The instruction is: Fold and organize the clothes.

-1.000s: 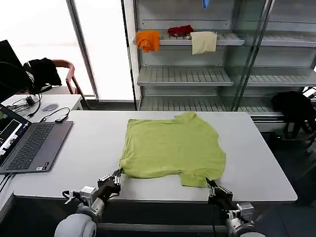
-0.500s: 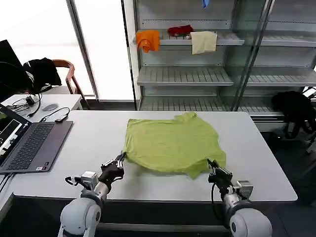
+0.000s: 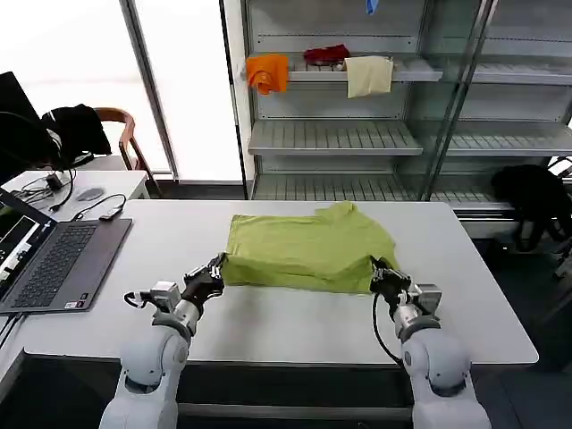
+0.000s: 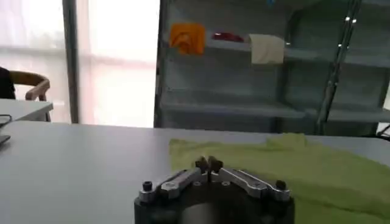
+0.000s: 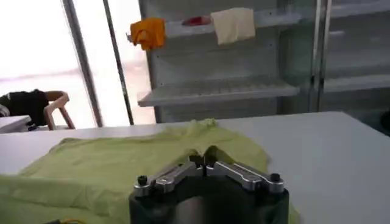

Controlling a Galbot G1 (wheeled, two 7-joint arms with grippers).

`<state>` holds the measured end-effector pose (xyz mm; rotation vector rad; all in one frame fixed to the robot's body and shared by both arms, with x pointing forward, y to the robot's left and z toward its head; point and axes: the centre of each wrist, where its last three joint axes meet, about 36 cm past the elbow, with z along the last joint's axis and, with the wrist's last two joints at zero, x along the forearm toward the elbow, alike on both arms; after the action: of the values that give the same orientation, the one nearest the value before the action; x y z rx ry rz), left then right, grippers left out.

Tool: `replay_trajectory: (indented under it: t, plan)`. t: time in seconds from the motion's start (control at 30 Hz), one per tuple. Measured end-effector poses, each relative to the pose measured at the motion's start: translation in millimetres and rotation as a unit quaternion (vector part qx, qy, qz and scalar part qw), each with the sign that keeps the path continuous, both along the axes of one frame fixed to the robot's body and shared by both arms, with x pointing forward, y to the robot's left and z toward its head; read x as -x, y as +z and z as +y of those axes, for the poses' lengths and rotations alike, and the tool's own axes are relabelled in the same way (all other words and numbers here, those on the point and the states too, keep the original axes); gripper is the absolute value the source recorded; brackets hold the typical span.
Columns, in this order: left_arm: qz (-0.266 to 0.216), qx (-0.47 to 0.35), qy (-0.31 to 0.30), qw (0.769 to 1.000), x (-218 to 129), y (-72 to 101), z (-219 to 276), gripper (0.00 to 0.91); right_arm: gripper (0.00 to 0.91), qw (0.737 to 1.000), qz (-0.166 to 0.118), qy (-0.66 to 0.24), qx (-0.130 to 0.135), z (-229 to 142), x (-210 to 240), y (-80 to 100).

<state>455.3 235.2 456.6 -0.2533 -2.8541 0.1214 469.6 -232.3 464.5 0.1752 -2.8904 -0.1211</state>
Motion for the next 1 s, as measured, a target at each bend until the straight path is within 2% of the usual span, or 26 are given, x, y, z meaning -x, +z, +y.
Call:
replay_trajectory:
  t: [0.1, 0.13, 0.17, 0.2, 0.43, 0.67, 1.0]
  plan:
    - [0.006, -0.005, 0.002, 1.0, -6, -4.0, 3, 0.02, 0.0, 1.0, 0.001, 0.002, 0.003, 3, -13, -1.3]
    - [0.008, -0.006, 0.003, 1.0, -8, -5.4, 3, 0.05, 0.0, 1.0, 0.002, 0.002, 0.004, 5, -17, -2.0]
    - [0.009, -0.008, 0.004, 1.0, -10, -6.2, 4, 0.141, 0.101, 1.0, 0.003, 0.001, 0.005, 6, -21, -2.9]
    - [0.01, -0.01, 0.004, 1.0, -12, -7.1, 4, 0.907, 0.907, 1.0, 0.004, 0.0, 0.007, 6, -24, -3.8]
    - [0.021, -0.02, 0.008, 1.0, -21, -20.9, 4, 0.907, 0.907, 1.0, 0.002, -0.012, 0.021, 9, -45, -8.8]
    - [0.014, -0.026, 0.008, 1.0, -23, -22.5, 6, 0.907, 0.907, 0.999, 0.001, -0.028, 0.033, 3, -59, -11.8]
    - [0.026, -0.038, 0.004, 0.999, -14, -27.9, 8, 0.907, 0.907, 0.998, 0.014, -0.034, 0.041, -22, -42, -23.0]
